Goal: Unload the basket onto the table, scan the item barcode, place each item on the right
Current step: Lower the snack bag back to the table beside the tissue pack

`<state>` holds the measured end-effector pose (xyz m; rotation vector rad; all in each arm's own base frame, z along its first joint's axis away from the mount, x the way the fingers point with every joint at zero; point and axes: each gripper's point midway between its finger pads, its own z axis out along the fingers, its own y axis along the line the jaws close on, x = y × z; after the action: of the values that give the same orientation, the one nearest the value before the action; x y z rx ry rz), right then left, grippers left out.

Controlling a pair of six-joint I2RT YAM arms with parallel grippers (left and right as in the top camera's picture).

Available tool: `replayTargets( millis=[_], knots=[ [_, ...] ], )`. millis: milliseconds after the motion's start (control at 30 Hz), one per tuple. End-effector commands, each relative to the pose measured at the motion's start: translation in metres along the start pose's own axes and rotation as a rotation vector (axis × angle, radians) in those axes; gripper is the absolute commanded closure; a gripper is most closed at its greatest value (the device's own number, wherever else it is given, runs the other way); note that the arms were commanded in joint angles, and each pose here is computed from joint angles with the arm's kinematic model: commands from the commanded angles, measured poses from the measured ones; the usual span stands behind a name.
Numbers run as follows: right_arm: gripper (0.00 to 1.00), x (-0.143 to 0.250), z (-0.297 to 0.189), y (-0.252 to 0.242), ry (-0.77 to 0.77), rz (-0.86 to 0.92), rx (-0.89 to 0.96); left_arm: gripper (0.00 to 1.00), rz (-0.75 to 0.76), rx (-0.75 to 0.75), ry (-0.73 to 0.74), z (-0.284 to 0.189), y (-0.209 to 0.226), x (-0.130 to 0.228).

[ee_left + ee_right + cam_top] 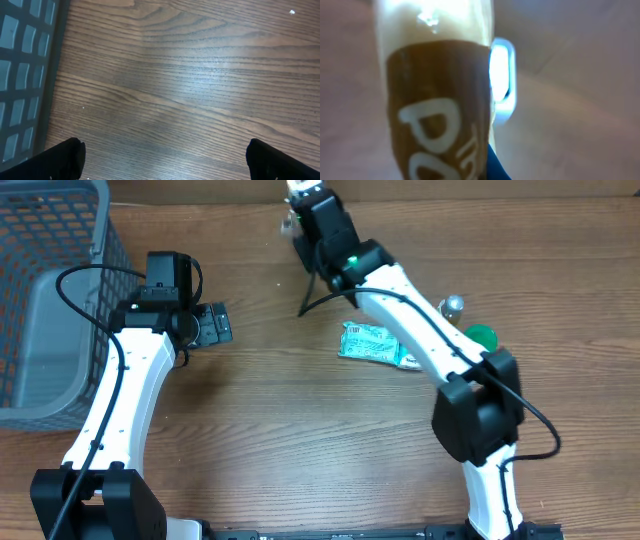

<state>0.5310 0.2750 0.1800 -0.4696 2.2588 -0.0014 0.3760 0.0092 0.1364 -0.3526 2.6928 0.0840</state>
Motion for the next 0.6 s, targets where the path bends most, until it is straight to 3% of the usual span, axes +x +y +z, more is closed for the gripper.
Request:
replayTargets(
  millis=[0, 200, 400, 567],
  knots=[
    [0.95, 0.022, -0.015, 0.029, 0.141, 0.222, -0.263, 0.00, -0.004, -0.009, -0.005, 0.000, -0.001, -0.002],
    [0.95, 0.075, -0.055, 0.068, 0.460, 0.348, -0.611, 0.00, -0.004, -0.009, -0.005, 0.000, -0.001, -0.002],
    [0.94, 0.123, -0.066, 0.048, 0.660, 0.340, -0.456, 0.00, -0.004, -0.009, -0.005, 0.000, -0.001, -0.002],
    [0.91, 0.142, -0.074, 0.039, 0.738, 0.327, -0.389, 0.00, -0.004, -0.009, -0.005, 0.000, -0.001, -0.002]
  ],
)
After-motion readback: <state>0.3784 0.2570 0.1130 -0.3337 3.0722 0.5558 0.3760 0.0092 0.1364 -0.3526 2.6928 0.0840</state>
